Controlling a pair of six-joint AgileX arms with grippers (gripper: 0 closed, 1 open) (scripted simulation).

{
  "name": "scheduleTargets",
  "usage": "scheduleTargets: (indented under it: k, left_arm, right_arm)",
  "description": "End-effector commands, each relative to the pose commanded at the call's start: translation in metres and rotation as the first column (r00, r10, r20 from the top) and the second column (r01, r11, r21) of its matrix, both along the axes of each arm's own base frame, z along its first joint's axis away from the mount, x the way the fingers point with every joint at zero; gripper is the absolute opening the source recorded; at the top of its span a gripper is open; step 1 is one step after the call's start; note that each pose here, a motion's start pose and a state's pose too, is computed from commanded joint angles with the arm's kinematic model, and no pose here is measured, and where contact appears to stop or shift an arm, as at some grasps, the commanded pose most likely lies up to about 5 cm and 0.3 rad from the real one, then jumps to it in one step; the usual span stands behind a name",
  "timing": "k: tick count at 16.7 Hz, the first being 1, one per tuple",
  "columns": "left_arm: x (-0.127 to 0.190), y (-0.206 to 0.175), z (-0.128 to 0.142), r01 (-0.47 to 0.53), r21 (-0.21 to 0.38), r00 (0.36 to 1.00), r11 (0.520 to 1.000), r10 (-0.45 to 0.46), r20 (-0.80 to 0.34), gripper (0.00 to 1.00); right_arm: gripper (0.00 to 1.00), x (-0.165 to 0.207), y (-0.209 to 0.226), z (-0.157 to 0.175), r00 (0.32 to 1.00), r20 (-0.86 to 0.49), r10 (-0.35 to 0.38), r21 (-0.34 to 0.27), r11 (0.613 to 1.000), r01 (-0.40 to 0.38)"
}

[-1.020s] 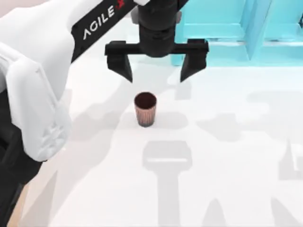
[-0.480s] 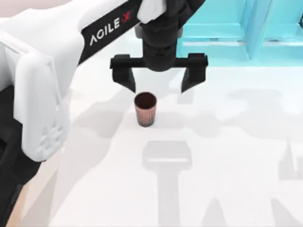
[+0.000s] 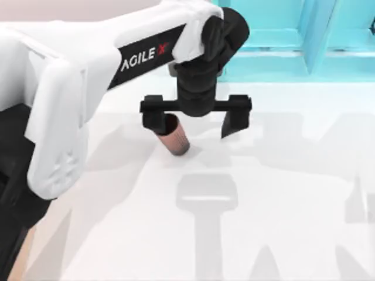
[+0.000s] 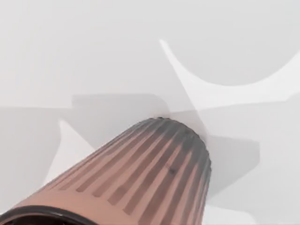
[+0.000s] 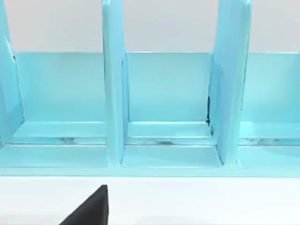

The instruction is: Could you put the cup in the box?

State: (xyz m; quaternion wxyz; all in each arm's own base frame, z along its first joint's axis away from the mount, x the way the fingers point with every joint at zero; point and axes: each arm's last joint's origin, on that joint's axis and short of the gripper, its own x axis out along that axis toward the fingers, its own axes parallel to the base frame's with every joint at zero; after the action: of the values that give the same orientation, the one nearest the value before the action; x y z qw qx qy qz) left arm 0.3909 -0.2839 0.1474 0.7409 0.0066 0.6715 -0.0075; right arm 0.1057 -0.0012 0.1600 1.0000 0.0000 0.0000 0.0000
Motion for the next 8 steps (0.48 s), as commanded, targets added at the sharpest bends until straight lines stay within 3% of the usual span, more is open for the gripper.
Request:
scheduleTargets:
  k: [2, 8]
  left_arm:
    - [0.0000, 0.0000, 0.0000, 0.000, 0.000, 1.000, 1.000, 0.000, 0.000, 1.00]
    - [0.0000, 0.0000, 0.0000, 0.000, 0.000, 1.000, 1.000, 0.000, 0.000, 0.55]
  right_arm:
    - [1.00, 0.0000, 0.0000, 0.0000, 1.000, 0.000, 0.000, 0.000, 1.000, 0.000]
    - [1.00, 0.0000, 0.0000, 0.0000, 1.000, 0.000, 0.000, 0.000, 1.000, 0.000]
